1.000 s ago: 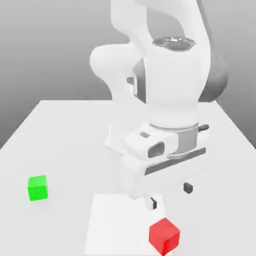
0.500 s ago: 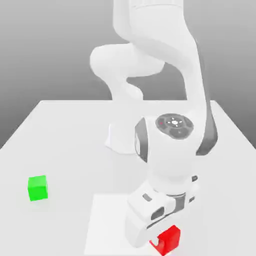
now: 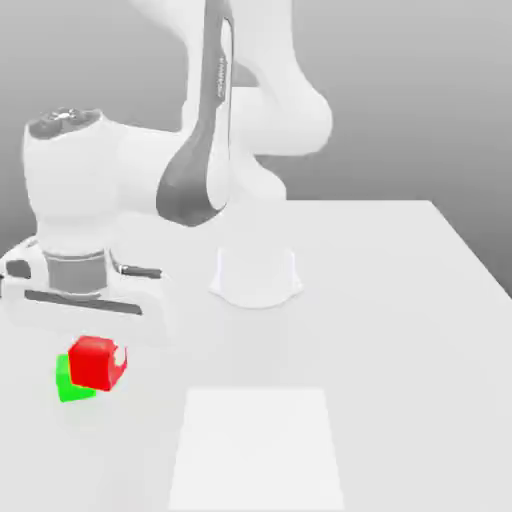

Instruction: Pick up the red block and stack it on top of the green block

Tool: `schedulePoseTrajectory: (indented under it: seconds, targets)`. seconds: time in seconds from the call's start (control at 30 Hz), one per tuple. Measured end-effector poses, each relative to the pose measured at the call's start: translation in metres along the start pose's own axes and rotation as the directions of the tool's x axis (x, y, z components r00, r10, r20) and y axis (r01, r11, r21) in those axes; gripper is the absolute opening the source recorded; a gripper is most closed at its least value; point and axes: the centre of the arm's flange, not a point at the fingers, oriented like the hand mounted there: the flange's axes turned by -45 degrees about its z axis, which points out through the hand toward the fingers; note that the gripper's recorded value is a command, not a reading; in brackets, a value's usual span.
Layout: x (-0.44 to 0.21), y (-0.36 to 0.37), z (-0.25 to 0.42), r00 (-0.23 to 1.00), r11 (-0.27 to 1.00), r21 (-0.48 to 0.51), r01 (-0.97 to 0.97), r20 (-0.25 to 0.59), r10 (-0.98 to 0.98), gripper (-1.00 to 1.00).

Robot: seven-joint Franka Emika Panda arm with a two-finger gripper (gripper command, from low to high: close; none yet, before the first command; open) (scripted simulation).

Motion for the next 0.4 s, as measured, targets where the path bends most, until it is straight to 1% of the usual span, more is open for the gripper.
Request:
schedulePoseTrajectory:
  seconds: [0.03,0.07,0.3,0.33,0.4]
  targets:
    - [-0.01,0.016,0.0,0.998,0.998,0.008,-0.07,0.002,0.07,-1.0]
    - [-0.015,0.022,0.004,0.995,0.995,0.013,-0.099,0.003,0.099,-1.0]
    - [-0.017,0.024,0.054,0.993,0.993,0.019,-0.12,0.003,0.12,-1.0]
    - [-0.018,0.025,0.062,0.993,0.992,0.017,-0.122,0.004,0.122,1.0]
    - [-0.018,0.025,0.062,0.993,0.992,0.017,-0.122,0.004,0.122,1.0]
